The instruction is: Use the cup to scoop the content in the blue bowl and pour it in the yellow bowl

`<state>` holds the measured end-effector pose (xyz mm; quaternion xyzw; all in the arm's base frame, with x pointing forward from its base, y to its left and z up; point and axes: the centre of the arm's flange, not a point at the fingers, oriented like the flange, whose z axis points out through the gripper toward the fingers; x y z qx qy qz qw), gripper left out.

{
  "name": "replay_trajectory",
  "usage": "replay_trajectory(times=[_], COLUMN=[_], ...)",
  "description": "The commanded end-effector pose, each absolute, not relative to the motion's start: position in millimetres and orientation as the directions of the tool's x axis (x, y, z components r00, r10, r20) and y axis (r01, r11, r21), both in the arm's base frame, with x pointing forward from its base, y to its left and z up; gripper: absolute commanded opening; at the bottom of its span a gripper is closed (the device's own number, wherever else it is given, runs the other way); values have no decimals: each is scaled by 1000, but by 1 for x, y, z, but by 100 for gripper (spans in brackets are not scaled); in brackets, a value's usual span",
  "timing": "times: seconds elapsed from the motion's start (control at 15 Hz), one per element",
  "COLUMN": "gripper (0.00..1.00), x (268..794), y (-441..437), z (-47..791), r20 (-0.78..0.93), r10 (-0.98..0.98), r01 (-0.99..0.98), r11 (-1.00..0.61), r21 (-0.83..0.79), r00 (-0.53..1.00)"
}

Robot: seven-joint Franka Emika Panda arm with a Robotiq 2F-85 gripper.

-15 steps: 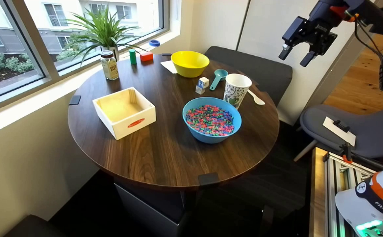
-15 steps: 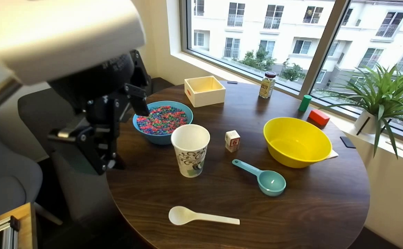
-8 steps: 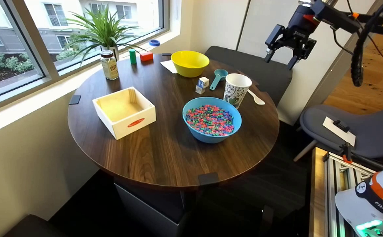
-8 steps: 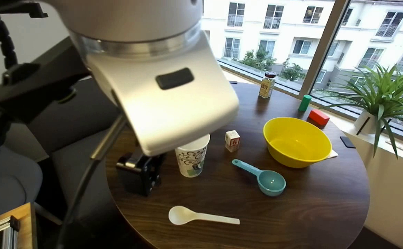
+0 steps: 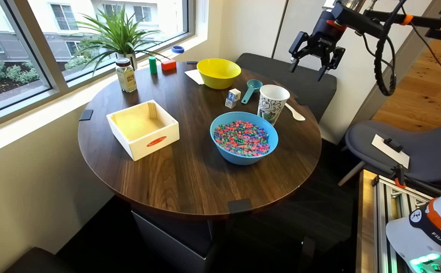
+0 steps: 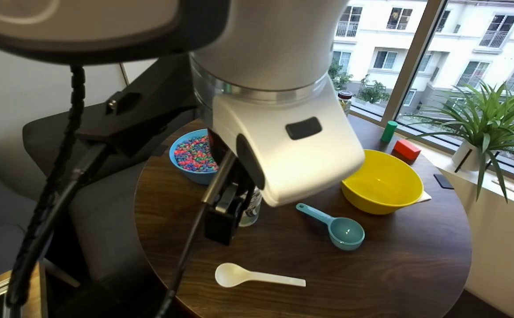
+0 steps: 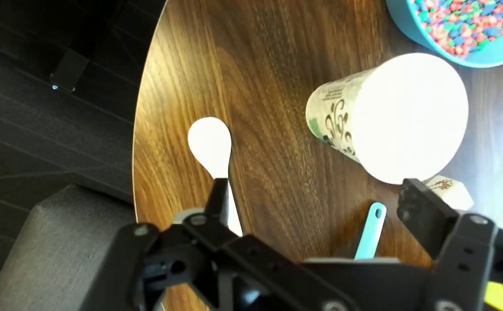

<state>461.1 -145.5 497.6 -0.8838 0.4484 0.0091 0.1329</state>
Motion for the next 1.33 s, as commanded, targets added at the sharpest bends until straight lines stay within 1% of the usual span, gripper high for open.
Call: replay_trajectory(times=[0.0,0.6,1.27], gripper=[100,100,100], x=[484,519,545], y=[-157,-164,-161], z=[486,449,407], r20=[-218,-350,-454], r10=[-810,-818,-819], r01=[-837,-890,-934], r11=[-502,-413,-340], r21=[-218,-192,-108], r00=[544,456,351])
